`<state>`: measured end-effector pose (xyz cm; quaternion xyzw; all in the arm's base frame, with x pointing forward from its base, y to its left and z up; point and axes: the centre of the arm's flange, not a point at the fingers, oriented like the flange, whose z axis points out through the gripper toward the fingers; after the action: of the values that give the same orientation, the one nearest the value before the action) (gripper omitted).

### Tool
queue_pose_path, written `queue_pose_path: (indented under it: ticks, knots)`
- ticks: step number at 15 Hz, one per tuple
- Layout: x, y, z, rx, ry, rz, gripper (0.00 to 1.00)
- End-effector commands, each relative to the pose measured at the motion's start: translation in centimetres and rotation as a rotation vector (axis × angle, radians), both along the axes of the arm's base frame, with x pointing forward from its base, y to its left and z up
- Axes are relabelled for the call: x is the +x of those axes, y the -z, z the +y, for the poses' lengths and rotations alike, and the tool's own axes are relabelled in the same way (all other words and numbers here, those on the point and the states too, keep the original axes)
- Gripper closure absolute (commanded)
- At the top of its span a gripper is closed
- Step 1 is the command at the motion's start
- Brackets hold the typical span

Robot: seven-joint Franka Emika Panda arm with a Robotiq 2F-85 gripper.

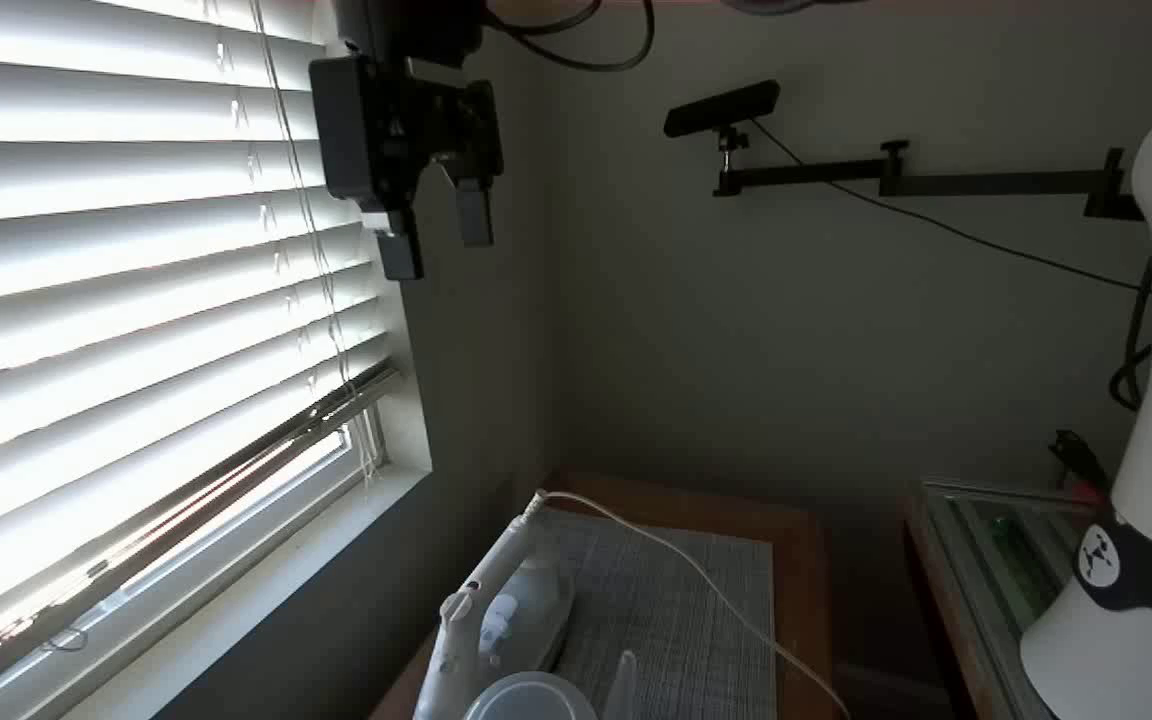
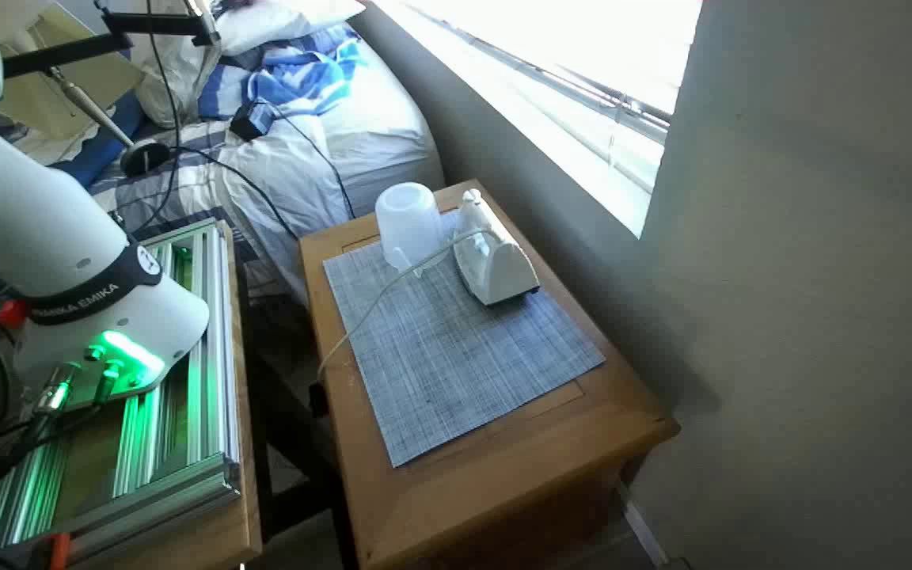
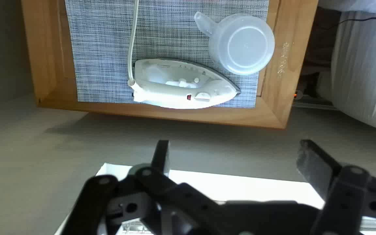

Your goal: Place the jug upright.

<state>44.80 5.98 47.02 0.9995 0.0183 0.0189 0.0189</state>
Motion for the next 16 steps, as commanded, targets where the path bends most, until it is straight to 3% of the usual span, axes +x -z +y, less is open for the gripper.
queue_pose_path:
  ticks: [1, 5, 8, 11, 13, 16]
  knots:
    - [0.0, 0.0, 0.0, 0.000, 0.000, 0.000, 0.00]
    - [0.2, 0.7, -0.6, -0.011, 0.028, 0.016, 0.00]
    - [-0.1, 6.6, -2.7, -0.052, 0.060, 0.107, 0.00]
    - [-2.5, 11.5, -3.9, -0.032, 0.013, 0.192, 0.00]
    - [-4.3, 14.1, -4.1, 0.005, 0.054, 0.237, 0.00]
    - [-6.5, 18.1, -4.9, 0.029, 0.237, 0.284, 0.00]
